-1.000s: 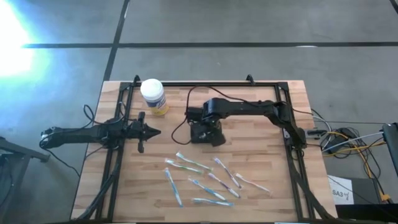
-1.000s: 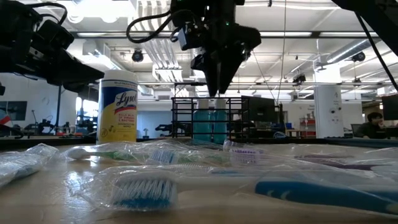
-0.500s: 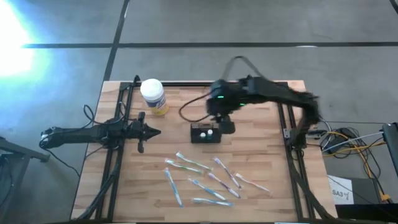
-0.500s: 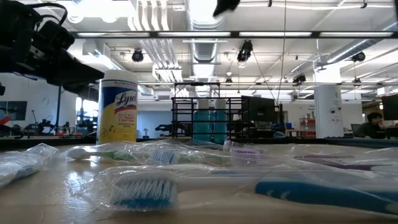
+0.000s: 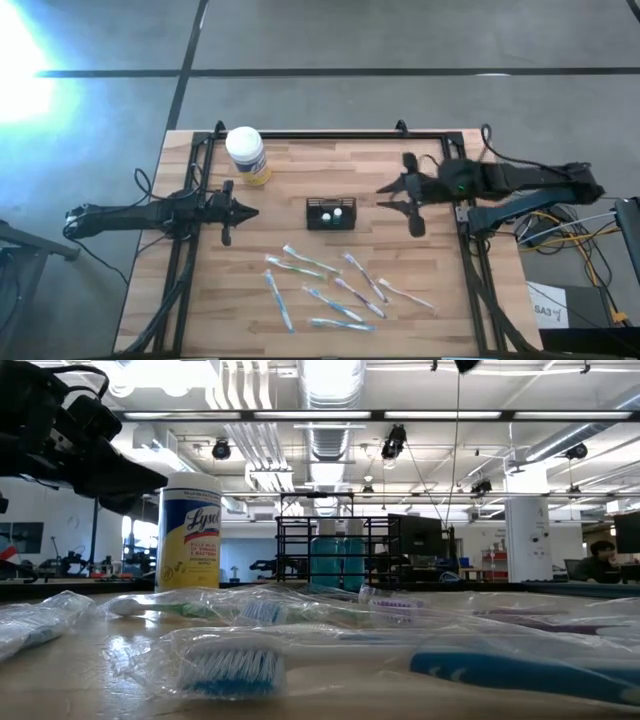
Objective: Pick & Place toothbrushing station
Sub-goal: Put the orange toothbrush into the wire organizer
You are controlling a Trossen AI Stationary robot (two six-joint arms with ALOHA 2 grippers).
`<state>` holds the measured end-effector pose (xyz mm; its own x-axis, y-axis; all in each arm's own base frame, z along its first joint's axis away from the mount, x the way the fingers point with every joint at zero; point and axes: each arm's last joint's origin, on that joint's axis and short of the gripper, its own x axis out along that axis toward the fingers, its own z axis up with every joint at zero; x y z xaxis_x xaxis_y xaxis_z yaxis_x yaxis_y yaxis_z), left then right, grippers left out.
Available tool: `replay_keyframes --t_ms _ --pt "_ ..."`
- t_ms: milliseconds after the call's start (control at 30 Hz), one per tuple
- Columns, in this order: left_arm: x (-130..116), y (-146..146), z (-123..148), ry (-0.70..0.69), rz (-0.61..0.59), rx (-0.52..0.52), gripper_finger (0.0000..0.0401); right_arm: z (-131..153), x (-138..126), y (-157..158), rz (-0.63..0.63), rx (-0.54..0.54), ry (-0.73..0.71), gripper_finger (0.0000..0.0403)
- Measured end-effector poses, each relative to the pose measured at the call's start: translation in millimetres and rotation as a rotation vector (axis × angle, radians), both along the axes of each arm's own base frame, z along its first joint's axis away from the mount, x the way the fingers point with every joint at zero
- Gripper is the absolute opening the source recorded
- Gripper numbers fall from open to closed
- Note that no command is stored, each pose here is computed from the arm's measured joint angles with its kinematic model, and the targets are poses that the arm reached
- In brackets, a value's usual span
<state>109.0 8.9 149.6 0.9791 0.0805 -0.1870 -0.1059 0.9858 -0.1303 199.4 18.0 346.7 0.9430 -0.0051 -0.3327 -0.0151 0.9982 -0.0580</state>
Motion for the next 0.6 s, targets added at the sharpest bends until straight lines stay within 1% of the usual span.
replay_keyframes --t_ms 100,267,433,600 --pt "0.2 0.1 1.1 -0.012 0.001 -0.002 0.0023 -33.7 -13.3 6.2 0.034 0.052 -0.102 0.0114" --pt "0.4 0.1 3.4 -0.026 0.002 -0.004 0.0023 -84.3 -24.8 11.0 0.046 0.123 -0.181 0.0099" --pt "0.6 0.2 4.5 -0.037 0.005 -0.003 0.0023 -114.4 -28.3 10.9 0.048 0.147 -0.222 0.0080" --pt "0.5 1.5 4.9 -0.041 0.049 0.005 0.0023 -133.3 -32.7 10.8 0.068 0.112 -0.221 0.0062"
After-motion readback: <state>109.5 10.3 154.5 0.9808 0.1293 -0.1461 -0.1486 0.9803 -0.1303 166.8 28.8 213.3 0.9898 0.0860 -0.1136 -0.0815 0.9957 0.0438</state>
